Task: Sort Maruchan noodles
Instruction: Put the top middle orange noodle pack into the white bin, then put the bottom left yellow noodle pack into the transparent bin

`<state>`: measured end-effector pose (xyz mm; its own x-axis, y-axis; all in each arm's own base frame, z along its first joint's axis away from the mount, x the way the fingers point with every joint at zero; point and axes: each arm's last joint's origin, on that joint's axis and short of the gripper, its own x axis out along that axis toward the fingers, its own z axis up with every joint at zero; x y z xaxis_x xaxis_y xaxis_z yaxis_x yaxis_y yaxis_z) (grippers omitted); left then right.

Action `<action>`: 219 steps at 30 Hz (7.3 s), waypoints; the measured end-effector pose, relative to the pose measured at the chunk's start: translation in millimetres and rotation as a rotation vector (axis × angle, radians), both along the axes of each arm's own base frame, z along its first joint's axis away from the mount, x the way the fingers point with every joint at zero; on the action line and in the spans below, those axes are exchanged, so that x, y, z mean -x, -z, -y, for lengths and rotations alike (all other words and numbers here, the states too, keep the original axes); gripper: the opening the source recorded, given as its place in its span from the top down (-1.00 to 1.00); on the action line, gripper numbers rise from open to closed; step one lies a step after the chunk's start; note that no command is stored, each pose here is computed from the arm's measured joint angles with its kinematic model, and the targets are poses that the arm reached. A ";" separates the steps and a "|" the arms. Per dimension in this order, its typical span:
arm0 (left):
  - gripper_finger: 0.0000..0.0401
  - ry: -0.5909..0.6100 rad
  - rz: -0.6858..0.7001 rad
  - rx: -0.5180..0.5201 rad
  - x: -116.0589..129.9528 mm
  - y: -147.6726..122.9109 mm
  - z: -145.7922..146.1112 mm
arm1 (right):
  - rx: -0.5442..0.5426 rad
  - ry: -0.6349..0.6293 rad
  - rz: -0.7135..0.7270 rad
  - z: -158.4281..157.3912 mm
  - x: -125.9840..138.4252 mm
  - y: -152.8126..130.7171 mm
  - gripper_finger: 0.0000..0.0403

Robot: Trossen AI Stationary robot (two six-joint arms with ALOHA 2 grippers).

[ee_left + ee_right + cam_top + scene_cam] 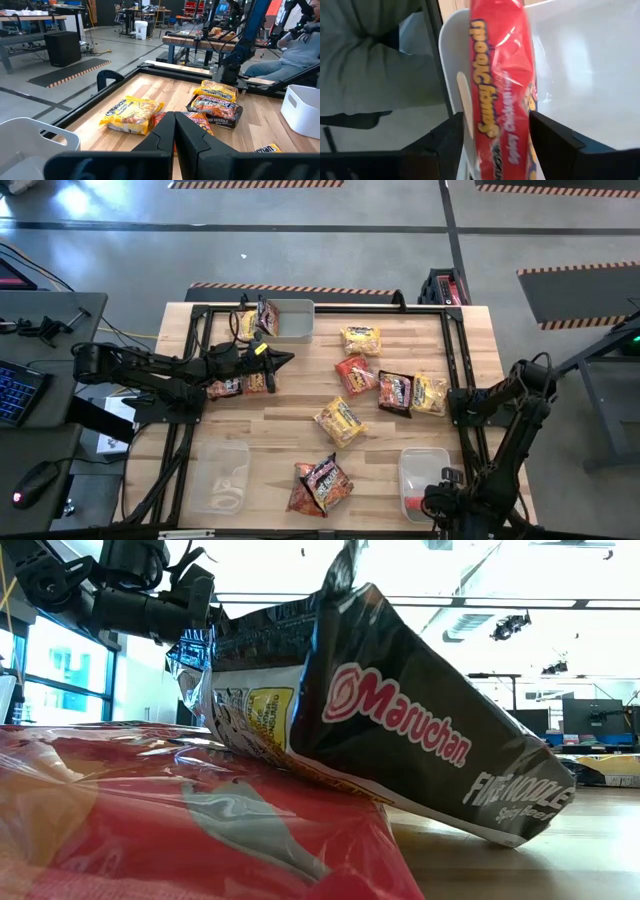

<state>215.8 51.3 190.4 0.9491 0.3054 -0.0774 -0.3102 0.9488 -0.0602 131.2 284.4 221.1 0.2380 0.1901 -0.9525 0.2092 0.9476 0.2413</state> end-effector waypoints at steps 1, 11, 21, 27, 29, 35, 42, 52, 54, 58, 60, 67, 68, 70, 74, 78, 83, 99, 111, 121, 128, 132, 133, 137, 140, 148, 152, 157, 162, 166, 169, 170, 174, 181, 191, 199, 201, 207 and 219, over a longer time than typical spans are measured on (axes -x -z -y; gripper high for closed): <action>1.00 0.000 0.000 0.001 0.0 0.0 0.0 | -0.010 0.010 -0.001 0.8 0.4 -2.0 0.02; 1.00 0.000 0.000 0.001 0.0 0.0 0.0 | -0.110 0.059 0.011 9.4 4.6 -25.3 0.02; 1.00 0.006 -0.010 -0.006 0.0 0.7 0.1 | -0.203 0.047 0.110 36.9 13.5 -67.0 0.13; 1.00 0.045 -0.086 0.077 -0.4 8.3 1.3 | 0.026 -0.041 0.335 73.7 0.2 -83.2 0.65; 1.00 0.041 -0.123 0.105 -2.5 8.2 0.9 | 0.120 -0.089 0.406 85.4 -7.7 -87.4 0.88; 1.00 0.033 -0.220 0.149 -9.1 3.3 -0.6 | 0.340 -0.141 0.532 120.0 -42.1 -97.6 0.94; 1.00 0.033 -0.220 0.160 -9.5 4.4 -0.6 | 0.285 -0.179 0.653 169.2 -95.2 -75.1 1.00; 1.00 0.226 -0.233 0.313 -19.8 23.9 2.1 | -0.020 -0.086 0.944 257.5 -118.2 2.5 1.00; 1.00 0.249 -0.249 0.388 -26.1 28.8 2.1 | -0.024 -0.076 0.942 266.5 -116.2 8.4 1.00; 0.93 0.286 -0.306 0.473 -46.0 40.5 6.7 | 0.046 -0.081 0.926 277.8 -113.6 17.1 1.00; 0.85 0.302 -0.334 0.481 -57.7 45.9 9.9 | 0.093 -0.082 0.923 282.5 -113.5 19.5 1.00; 0.50 0.318 -0.397 0.527 -96.3 64.2 15.7 | 0.146 -0.091 0.926 290.9 -113.0 20.3 1.00; 0.44 0.318 -0.405 0.531 -100.8 67.2 16.1 | 0.151 -0.096 0.926 291.0 -113.0 20.3 1.00; 0.34 0.313 -0.416 0.548 -110.2 72.8 15.3 | 0.156 -0.103 0.927 291.0 -113.0 20.3 1.00; 0.18 0.344 -0.432 0.597 -127.5 81.9 14.1 | 0.163 -0.111 0.927 291.0 -112.9 20.5 1.00; 0.10 0.363 -0.447 0.645 -142.9 90.8 13.0 | 0.173 -0.125 0.923 290.9 -112.7 21.0 1.00; 0.12 0.386 -0.470 0.642 -158.7 98.1 11.5 | 0.188 -0.121 0.921 291.3 -112.7 21.2 1.00; 0.93 0.512 -0.481 0.506 -161.5 98.3 15.0 | 0.191 -0.108 0.908 291.6 -112.3 22.2 1.00; 1.00 0.649 -0.471 0.370 -155.6 81.3 4.5 | 0.381 -0.262 0.672 286.6 -100.4 41.6 0.46; 1.00 0.747 -0.349 0.299 -151.0 46.0 -8.4 | 0.924 -0.588 0.596 264.8 -101.8 38.5 -0.30; 1.00 0.849 -0.196 0.351 -149.3 17.5 -17.0 | 1.266 -0.880 0.678 241.1 -111.3 25.2 -0.33; 1.00 0.953 -0.080 0.371 -146.0 -7.7 -19.7 | 1.428 -0.936 0.659 232.3 -115.4 21.5 -0.33; 1.00 0.967 -0.063 0.375 -144.6 -13.4 -20.1 | 1.452 -0.919 0.660 232.2 -116.5 20.2 -0.33; 1.00 1.033 -0.037 0.390 -136.2 -32.0 -23.9 | 1.481 -0.857 0.720 230.6 -119.1 13.9 -0.33; 1.00 1.095 -0.054 0.442 -132.7 -35.9 -26.0 | 1.523 -0.836 0.790 229.1 -120.7 6.0 -0.33; 1.00 1.164 -0.105 0.552 -130.5 -35.7 -25.5 | 1.650 -0.997 1.012 226.4 -124.0 -10.1 -0.32; 1.00 1.160 -0.122 0.598 -131.1 -34.3 -24.9 | 1.648 -1.079 1.009 231.0 -130.7 -11.4 -0.29; 1.00 1.100 -0.147 0.681 -135.8 -24.9 -24.6 | 1.665 -1.192 0.942 227.1 -143.8 -3.4 -0.29; 1.00 1.044 -0.153 0.763 -141.6 -20.0 -27.0 | 1.702 -1.293 0.827 216.8 -158.4 13.2 -0.29; 1.00 1.037 -0.135 0.767 -143.9 -26.5 -28.9 | 1.742 -1.313 0.778 211.5 -167.5 19.9 -0.29; 1.00 1.020 -0.110 0.769 -143.7 -30.2 -33.4 | 1.765 -1.273 0.806 209.2 -171.6 19.2 -0.29; 1.00 1.011 -0.109 0.775 -143.4 -30.2 -35.3 | 1.773 -1.261 0.816 208.6 -172.7 17.8 -0.29; 1.00 0.994 -0.111 0.780 -142.1 -28.9 -40.1 | 1.767 -1.242 0.819 210.0 -173.1 17.4 -0.29; 0.99 0.974 -0.147 0.726 -131.2 -5.4 -38.0 | 1.701 -0.952 0.684 214.2 -170.6 18.7 -0.29; 0.64 0.749 -0.473 0.635 -114.5 46.4 -9.9 | 1.337 -0.610 0.622 219.3 -163.0 43.8 0.12; 0.21 0.617 -0.619 0.612 -112.0 57.5 9.9 | 1.197 -0.465 0.580 222.0 -156.1 52.7 0.55; 0.13 0.611 -0.629 0.602 -112.5 58.2 14.2 | 1.162 -0.438 0.598 222.0 -155.3 51.8 0.61; 0.08 0.603 -0.639 0.641 -114.3 59.9 22.2 | 1.021 -0.361 0.678 222.5 -154.9 48.3 0.72; 0.10 0.506 -0.657 0.668 -114.4 62.4 22.5 | 0.868 -0.229 0.700 241.5 -158.6 49.9 0.73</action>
<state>330.2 28.7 128.0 0.6650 -0.4066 -0.6265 -0.0502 0.8126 -0.5806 289.8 42.9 171.2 0.8137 -0.3613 -0.4553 0.0867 0.8500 -0.5195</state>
